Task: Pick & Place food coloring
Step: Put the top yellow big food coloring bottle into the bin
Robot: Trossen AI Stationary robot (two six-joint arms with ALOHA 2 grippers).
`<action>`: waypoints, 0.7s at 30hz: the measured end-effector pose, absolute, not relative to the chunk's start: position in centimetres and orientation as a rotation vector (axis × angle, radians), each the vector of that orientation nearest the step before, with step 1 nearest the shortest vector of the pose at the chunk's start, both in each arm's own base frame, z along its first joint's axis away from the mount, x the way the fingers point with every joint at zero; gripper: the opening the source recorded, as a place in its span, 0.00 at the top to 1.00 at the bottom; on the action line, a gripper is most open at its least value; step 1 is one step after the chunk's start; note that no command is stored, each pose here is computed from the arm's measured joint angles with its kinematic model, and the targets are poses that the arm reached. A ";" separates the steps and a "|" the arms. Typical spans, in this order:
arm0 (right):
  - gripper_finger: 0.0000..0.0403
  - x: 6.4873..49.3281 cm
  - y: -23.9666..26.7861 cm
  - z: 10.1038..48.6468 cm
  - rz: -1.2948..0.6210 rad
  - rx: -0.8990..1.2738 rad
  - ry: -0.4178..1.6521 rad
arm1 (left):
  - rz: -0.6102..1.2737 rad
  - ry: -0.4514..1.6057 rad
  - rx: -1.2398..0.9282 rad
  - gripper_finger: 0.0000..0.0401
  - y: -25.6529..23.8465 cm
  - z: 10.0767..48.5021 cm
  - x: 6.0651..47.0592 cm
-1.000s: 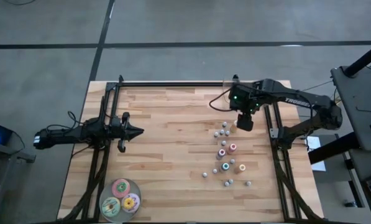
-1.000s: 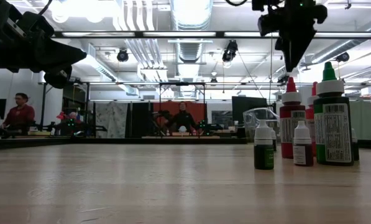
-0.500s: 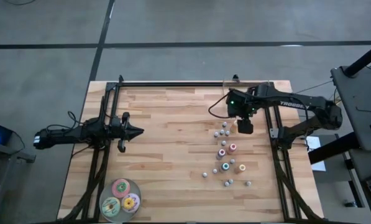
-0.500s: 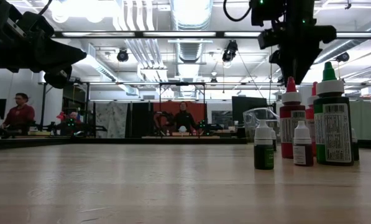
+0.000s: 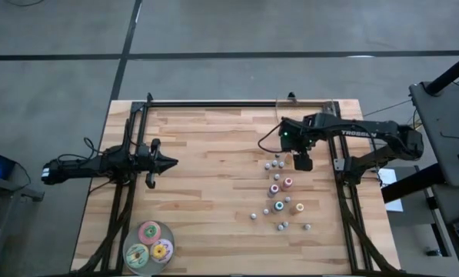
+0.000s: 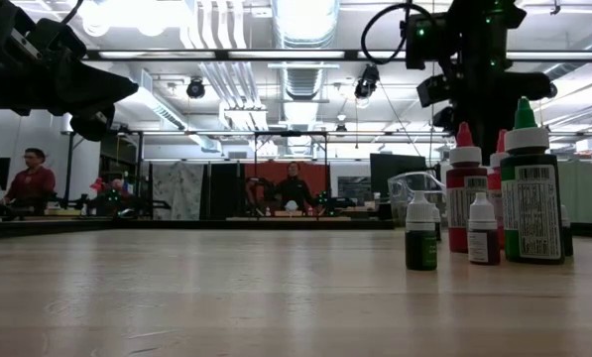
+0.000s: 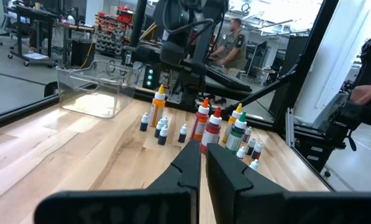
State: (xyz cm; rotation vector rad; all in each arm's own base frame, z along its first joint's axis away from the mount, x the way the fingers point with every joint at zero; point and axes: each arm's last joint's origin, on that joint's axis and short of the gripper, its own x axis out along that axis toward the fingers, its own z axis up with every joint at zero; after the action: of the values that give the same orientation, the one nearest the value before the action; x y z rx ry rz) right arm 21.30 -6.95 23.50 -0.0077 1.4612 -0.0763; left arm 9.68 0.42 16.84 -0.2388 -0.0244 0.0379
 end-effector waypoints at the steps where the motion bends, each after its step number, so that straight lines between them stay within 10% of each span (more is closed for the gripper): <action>1: 0.43 21.3 -7.0 23.4 -0.077 -0.008 1.458 | 0.038 -0.024 -0.238 1.00 0.4 16.8 9.7; 21: 0.48 21.4 -7.0 22.3 -0.102 0.008 1.432 | 0.038 -0.024 -0.239 1.00 0.4 16.8 9.7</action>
State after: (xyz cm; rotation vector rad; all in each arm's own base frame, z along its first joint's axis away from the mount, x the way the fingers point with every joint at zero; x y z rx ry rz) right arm 21.41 -6.98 22.32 0.0080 1.4320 -0.1018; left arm 9.68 0.42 16.83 -0.2386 -0.0241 0.0381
